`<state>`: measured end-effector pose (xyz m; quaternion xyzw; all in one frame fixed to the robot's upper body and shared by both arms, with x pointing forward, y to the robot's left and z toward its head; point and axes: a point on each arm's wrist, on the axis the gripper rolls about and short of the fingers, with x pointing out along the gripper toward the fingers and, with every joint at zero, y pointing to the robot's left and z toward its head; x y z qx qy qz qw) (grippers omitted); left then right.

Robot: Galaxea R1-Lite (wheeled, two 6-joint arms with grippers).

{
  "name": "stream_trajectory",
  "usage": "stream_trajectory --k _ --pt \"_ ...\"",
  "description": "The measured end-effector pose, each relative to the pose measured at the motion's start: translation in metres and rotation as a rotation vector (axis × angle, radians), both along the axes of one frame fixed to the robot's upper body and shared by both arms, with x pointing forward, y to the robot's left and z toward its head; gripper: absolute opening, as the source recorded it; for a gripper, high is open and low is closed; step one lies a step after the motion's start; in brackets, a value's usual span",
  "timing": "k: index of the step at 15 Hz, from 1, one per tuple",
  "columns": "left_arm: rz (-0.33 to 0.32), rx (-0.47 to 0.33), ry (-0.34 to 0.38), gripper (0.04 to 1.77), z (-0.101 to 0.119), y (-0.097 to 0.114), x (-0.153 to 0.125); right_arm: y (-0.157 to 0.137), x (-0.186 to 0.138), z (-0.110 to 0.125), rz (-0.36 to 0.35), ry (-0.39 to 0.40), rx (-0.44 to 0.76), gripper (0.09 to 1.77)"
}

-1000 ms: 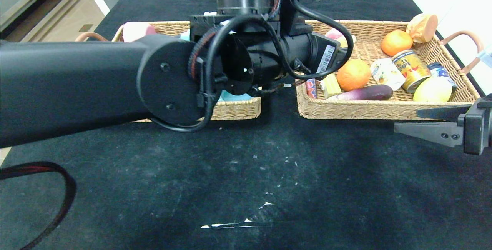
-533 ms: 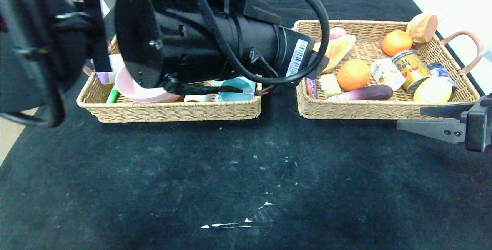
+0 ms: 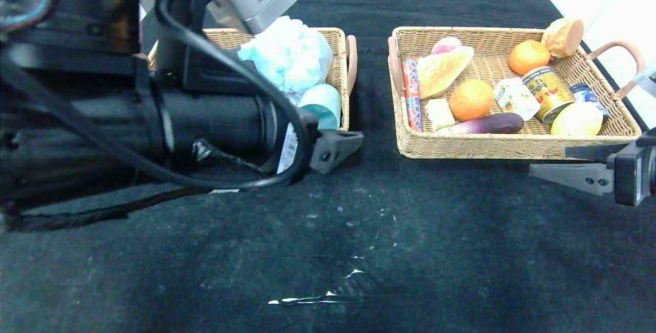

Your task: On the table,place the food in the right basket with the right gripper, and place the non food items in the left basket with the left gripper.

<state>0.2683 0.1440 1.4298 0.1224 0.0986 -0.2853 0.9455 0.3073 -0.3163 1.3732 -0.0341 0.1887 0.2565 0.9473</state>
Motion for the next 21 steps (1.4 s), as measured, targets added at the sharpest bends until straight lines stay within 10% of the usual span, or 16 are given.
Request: stream_trajectory --k 13,21 --pt "0.363 -0.03 -0.024 1.71 -0.022 0.155 -0.113 -0.012 -0.103 0.004 -0.303 -0.128 -0.045 1.7" --pt "0.575 -0.056 -0.272 1.71 -0.04 0.203 -0.211 -0.018 -0.234 -0.02 -0.373 -0.225 -0.042 1.7"
